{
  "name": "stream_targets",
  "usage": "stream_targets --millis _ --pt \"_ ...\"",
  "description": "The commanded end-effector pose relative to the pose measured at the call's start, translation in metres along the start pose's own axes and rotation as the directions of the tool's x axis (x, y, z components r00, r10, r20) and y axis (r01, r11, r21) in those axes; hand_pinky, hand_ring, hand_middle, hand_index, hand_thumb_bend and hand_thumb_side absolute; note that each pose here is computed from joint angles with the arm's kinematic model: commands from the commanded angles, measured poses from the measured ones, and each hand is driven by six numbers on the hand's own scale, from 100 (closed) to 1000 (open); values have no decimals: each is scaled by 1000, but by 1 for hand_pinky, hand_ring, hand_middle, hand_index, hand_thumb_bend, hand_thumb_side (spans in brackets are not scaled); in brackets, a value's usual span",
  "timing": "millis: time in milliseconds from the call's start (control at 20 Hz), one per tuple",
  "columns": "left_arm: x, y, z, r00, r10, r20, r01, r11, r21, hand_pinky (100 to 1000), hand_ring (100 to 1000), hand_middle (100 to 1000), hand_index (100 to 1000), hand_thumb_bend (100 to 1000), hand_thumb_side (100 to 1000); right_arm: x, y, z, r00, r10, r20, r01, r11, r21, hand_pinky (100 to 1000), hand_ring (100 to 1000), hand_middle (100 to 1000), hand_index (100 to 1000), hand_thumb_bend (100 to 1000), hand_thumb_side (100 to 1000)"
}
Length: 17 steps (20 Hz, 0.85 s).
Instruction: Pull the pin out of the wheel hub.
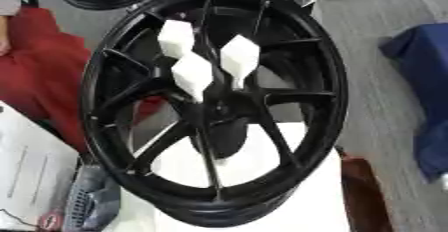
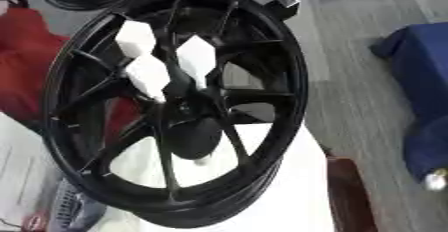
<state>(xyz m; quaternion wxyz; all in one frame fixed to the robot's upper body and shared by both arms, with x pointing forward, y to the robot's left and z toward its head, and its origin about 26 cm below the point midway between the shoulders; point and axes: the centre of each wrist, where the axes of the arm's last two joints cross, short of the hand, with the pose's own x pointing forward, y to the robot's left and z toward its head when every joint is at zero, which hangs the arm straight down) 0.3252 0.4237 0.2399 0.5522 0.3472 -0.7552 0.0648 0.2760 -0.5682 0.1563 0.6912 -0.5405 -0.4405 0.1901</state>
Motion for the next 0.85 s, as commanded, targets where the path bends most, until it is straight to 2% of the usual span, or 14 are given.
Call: stream_targets --millis 50,100,150,250,350,400,550,700,850 --pt "15 13 -7 999 -19 46 17 1000 26 829 847 807 894 317 816 12 -27 -3 998 -64 17 65 992 -108 879 799 779 844 100 516" --pt "15 13 -7 999 -17 47 16 1000 25 829 847 807 894 317 816 19 -30 -3 993 -114 32 118 983 -143 874 782 762 835 100 646" --pt "16 12 -7 999 -14 49 13 1000 24 829 847 807 893 318 815 28 -35 -4 984 -167 63 176 969 -176 868 755 735 824 100 639" --pt "18 10 -7 998 -7 55 6 1000 16 829 847 806 893 320 813 54 -43 -4 955 -256 150 284 933 -218 866 739 719 815 100 740" --pt "19 7 -6 998 0 61 0 1000 5 829 846 806 893 322 812 81 -49 -4 918 -313 242 366 904 -222 866 736 720 813 100 809" --pt "21 5 -5 998 6 68 -6 1000 -4 828 846 806 893 323 810 99 -52 -3 891 -340 302 409 889 -205 867 736 723 813 100 813" --pt "26 -2 -1 995 34 93 -32 999 -20 827 845 805 891 328 804 148 -57 0 791 -417 447 516 847 -124 871 732 726 817 100 793" --pt "33 -11 5 990 66 122 -62 997 -37 826 843 804 891 333 799 192 -54 6 670 -499 549 609 793 -22 867 726 726 814 100 778" --pt "39 -20 10 983 102 150 -96 994 -46 824 840 802 890 338 795 226 -48 14 548 -568 614 685 726 60 863 720 724 811 100 770"
